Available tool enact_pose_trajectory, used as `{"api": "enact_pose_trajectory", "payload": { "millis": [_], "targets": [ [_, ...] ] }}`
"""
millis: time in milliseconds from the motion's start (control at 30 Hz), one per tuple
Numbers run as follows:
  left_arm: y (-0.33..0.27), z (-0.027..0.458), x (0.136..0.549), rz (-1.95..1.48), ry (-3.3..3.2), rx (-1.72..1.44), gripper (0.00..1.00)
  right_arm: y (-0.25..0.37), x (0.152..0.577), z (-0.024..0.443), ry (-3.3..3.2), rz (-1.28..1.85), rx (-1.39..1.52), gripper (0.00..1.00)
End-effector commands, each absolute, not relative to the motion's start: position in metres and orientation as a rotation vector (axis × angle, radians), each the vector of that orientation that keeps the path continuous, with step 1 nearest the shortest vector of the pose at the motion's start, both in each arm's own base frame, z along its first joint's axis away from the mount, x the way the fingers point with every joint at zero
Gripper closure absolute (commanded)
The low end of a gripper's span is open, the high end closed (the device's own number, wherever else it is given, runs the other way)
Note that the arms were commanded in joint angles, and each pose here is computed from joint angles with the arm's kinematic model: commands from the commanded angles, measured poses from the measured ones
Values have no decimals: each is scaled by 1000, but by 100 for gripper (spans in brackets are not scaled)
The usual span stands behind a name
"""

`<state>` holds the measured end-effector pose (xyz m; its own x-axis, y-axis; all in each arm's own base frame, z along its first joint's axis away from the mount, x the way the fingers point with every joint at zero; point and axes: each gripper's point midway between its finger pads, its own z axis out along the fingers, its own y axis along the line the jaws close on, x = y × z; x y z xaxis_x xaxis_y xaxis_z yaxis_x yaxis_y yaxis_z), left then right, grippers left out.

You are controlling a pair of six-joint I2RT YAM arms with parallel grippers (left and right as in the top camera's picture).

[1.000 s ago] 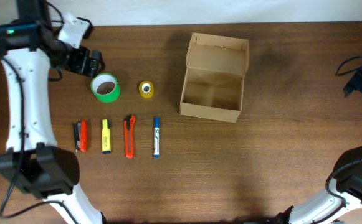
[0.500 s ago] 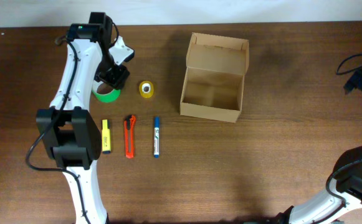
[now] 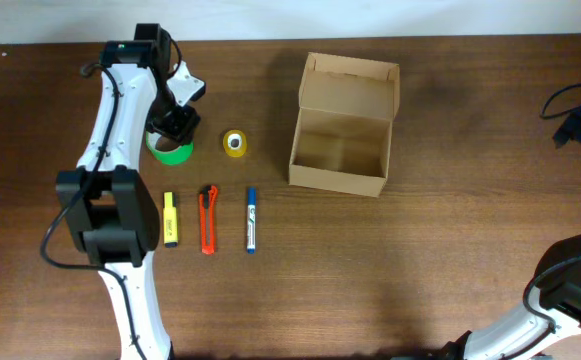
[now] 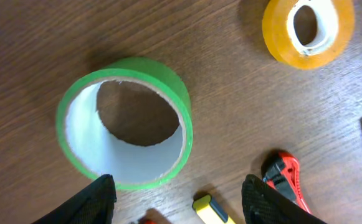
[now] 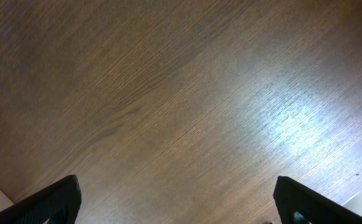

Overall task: Pack container
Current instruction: 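Lower the left gripper and grasp the green tape roll's rim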

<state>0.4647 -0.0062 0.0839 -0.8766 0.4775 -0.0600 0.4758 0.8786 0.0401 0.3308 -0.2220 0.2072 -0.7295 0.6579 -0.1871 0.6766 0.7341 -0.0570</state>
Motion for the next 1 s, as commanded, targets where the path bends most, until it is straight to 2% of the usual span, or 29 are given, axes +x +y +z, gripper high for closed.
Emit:
{"api": "enact_pose_trajectory", "payload": {
  "millis": [0, 267, 533, 633, 667, 700, 733, 767, 800, 833, 967],
  "targets": [
    [-9, 67, 466, -4, 3012, 728, 36, -221, 332, 206, 2786, -175, 1065, 1],
    [-13, 53, 470, -41, 3016, 727, 36, -221, 332, 206, 2785, -175, 1064, 1],
    [-17, 15, 464, -105, 3088, 740, 37, -221, 332, 206, 2786, -175, 1064, 1],
    [-16, 7, 464, -109, 3098, 742, 42, -221, 332, 206, 2786, -175, 1065, 1],
    [-16, 7, 464, -108, 3098, 742, 45, -221, 332, 206, 2785, -175, 1064, 1],
    [-16, 7, 465, -107, 3095, 742, 53, -221, 332, 206, 2785, -175, 1064, 1],
    [-16, 7, 466, -105, 3092, 741, 64, -221, 332, 206, 2785, -175, 1064, 1],
    [-16, 6, 466, -104, 3090, 740, 82, -221, 332, 206, 2785, -175, 1064, 1],
    [-16, 6, 467, -104, 3088, 739, 93, -221, 332, 206, 2786, -175, 1065, 0],
    [-16, 6, 467, -102, 3091, 730, 98, -221, 332, 206, 2785, -175, 1064, 1],
    [-14, 6, 469, -82, 3095, 690, 98, -221, 332, 206, 2786, -174, 1064, 1]
  ]
}}
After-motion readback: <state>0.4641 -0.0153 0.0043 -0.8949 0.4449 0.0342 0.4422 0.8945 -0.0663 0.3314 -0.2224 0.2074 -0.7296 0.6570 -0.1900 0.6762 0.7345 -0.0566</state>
